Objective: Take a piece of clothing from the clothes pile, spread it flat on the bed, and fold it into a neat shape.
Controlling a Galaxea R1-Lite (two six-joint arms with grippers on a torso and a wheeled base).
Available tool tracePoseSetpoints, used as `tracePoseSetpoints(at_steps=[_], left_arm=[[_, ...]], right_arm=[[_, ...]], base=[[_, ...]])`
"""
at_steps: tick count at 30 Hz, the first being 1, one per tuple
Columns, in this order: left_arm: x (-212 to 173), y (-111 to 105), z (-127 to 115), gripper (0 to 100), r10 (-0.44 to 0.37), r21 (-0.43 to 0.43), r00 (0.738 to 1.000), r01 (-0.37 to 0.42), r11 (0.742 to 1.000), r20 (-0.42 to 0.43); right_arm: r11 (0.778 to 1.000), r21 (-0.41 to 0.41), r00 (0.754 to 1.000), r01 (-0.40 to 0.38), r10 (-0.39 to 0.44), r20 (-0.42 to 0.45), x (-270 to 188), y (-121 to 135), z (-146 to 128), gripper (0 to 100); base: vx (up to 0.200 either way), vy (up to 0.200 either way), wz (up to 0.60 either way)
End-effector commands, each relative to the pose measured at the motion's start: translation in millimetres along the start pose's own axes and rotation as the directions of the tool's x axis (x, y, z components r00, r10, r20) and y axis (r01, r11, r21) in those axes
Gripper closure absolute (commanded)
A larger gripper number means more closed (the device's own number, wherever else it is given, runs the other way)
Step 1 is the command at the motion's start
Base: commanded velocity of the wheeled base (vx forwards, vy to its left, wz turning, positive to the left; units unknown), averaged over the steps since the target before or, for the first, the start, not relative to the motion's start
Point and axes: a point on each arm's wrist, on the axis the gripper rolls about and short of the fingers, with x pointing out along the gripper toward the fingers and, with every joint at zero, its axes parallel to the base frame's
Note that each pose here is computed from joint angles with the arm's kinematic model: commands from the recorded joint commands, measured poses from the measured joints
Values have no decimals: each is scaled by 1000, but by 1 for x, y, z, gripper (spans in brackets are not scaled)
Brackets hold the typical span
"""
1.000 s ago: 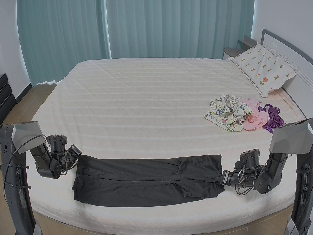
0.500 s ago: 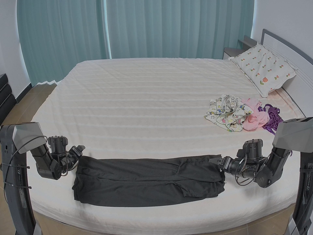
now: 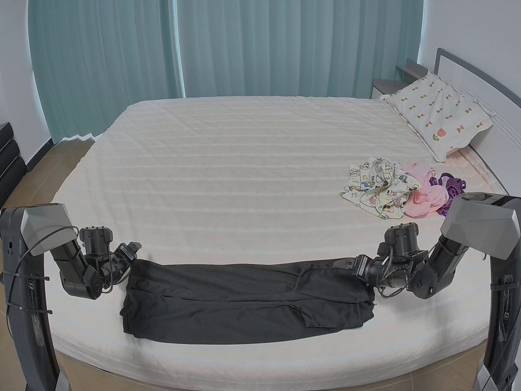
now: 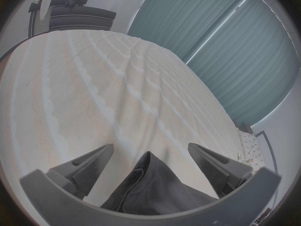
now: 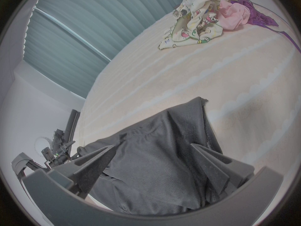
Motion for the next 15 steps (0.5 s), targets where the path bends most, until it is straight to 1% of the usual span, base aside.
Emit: tracePoseSetpoints(at_steps=[1, 3, 4, 6, 7, 8, 11, 15], left_arm=[[0, 0, 0, 0, 0, -2, 1000, 0, 1000, 0], [0, 0, 0, 0, 0, -2, 1000, 0, 1000, 0], [0, 0, 0, 0, 0, -2, 1000, 0, 1000, 0], [0, 0, 0, 0, -1, -4, 1000, 1, 1000, 1], [0, 0, 0, 0, 0, -4, 1000, 0, 1000, 0], [-1, 0, 0, 0, 0, -5, 1000, 0, 1000, 0], [-1, 0, 0, 0, 1, -5, 1000, -1, 1000, -1], [-1, 0, 0, 0, 1, -5, 1000, -1, 1000, -1]], right_arm=[[999, -37, 1000, 10, -11, -19, 13, 3, 4, 0], [999, -39, 1000, 15, -16, -24, 17, 3, 3, 0], [999, -42, 999, 18, -19, -27, 19, 4, 1, 100], [997, -50, 998, 55, -56, -21, 26, 1, -3, 100], [997, -50, 998, 58, -59, -21, 26, 1, -4, 100], [995, -54, 996, 84, -84, -11, 29, -2, -5, 100], [995, -47, 996, 85, -85, 5, 28, -2, -3, 100], [997, -15, 996, 78, -78, 30, 24, -1, 1, 100]], base=[[0, 0, 0], [0, 0, 0], [0, 0, 0], [0, 0, 0], [0, 0, 0], [0, 0, 0], [0, 0, 0], [0, 0, 0]])
